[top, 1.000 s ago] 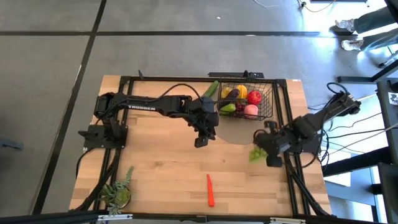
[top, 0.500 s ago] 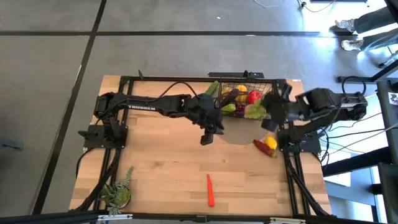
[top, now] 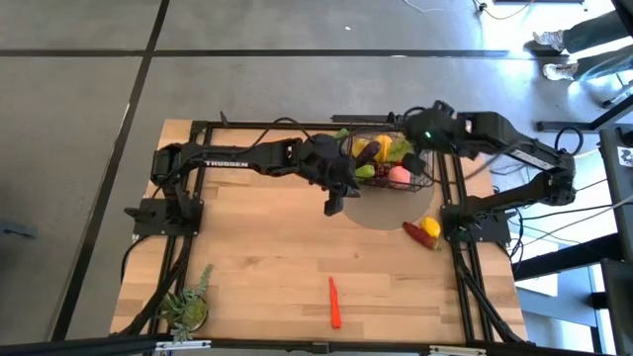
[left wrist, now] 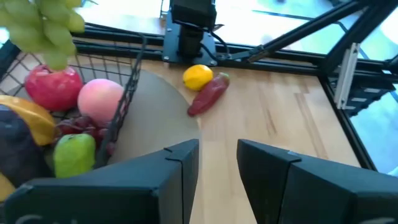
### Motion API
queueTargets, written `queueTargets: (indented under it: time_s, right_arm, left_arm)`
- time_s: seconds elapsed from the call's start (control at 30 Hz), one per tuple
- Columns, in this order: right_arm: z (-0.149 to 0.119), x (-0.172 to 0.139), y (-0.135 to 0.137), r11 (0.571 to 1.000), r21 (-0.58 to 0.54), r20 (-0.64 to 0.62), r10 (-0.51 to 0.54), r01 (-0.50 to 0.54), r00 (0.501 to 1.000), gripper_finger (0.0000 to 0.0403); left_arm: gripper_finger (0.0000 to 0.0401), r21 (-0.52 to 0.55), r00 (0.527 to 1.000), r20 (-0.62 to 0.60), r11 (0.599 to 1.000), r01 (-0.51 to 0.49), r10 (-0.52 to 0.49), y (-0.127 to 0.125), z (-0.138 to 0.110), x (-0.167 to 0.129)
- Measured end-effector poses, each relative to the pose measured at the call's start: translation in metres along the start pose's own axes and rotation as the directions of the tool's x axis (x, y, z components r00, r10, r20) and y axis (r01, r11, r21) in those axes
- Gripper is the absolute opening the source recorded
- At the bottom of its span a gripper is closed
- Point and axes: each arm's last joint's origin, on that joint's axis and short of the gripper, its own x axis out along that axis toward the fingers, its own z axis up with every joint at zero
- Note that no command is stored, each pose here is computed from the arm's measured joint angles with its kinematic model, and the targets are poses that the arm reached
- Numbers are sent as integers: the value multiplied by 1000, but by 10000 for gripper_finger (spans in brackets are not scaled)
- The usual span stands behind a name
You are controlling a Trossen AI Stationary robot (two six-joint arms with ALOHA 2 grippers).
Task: Build produce basket
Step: Put the green grapes into the black wire basket
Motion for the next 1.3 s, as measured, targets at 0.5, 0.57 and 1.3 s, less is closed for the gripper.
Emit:
queueTargets:
  time_s: [0.5,0.57,1.3]
  right_arm:
    - [-9,110,1,988,-78,-217,114,-133,970,0]
    - [-10,120,4,981,-71,-198,162,-179,967,0]
    - [-14,172,17,967,-108,-308,188,-231,932,18]
  left_arm:
    - [98,-26,997,8,997,-71,71,23,1,-5]
    - [98,-29,997,8,997,-77,77,26,2,-5]
    - [98,-37,996,10,995,-92,92,33,2,-7]
